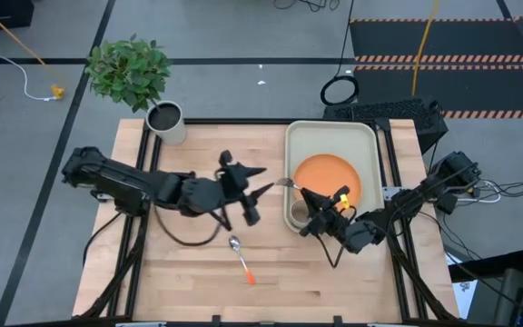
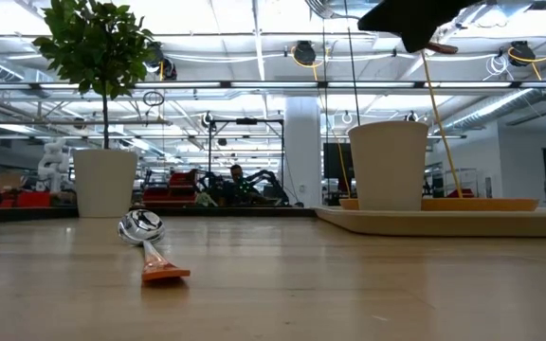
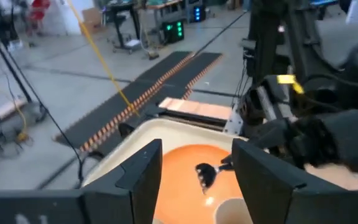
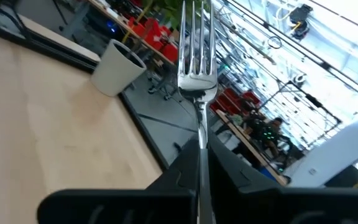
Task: Pick and place plate/cup/fork/spoon on tray
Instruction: Put the orange fork on the gray tray to the top of the orange plate
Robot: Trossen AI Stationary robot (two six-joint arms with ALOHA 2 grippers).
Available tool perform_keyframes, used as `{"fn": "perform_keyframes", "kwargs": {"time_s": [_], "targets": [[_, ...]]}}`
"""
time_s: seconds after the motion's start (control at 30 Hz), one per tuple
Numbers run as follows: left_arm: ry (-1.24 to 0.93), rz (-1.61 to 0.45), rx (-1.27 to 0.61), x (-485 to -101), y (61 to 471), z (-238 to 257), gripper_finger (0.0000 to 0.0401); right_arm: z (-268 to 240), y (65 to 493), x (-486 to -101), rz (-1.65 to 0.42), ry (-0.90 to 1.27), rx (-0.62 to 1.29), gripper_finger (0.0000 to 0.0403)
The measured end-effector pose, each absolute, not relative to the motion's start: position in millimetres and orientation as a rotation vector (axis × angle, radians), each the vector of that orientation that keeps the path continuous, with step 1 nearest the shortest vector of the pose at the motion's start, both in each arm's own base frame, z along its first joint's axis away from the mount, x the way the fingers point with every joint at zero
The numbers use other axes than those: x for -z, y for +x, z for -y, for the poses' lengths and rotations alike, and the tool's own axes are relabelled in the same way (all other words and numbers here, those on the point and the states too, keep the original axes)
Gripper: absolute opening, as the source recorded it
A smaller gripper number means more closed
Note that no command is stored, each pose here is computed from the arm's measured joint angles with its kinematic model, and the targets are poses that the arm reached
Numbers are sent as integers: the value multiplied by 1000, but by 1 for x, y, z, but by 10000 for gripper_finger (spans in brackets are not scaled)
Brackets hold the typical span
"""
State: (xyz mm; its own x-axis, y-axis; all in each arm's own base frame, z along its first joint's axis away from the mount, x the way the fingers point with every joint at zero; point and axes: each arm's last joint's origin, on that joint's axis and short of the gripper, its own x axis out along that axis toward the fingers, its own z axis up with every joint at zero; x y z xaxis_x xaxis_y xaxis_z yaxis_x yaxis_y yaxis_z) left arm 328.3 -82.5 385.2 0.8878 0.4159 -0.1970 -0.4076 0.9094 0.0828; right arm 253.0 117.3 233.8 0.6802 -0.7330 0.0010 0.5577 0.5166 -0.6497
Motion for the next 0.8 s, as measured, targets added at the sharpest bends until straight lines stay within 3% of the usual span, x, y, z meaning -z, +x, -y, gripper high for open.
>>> {"fn": "perform_keyframes", "kwargs": {"time_s": [0.2, 0.43, 0.6, 0.8], "targets": [[140, -301, -409, -388, 311, 82, 197, -93, 251, -251, -278, -642, 801, 4], [165, -403, -443, -378, 307, 77, 198, -34, 253, -260, -219, -366, 604, 4], [156, -501, -465, -368, 301, 74, 198, 15, 247, -261, -318, -312, 545, 4], [153, -594, -488, -359, 294, 72, 198, 76, 229, -260, -582, -364, 415, 4]]}}
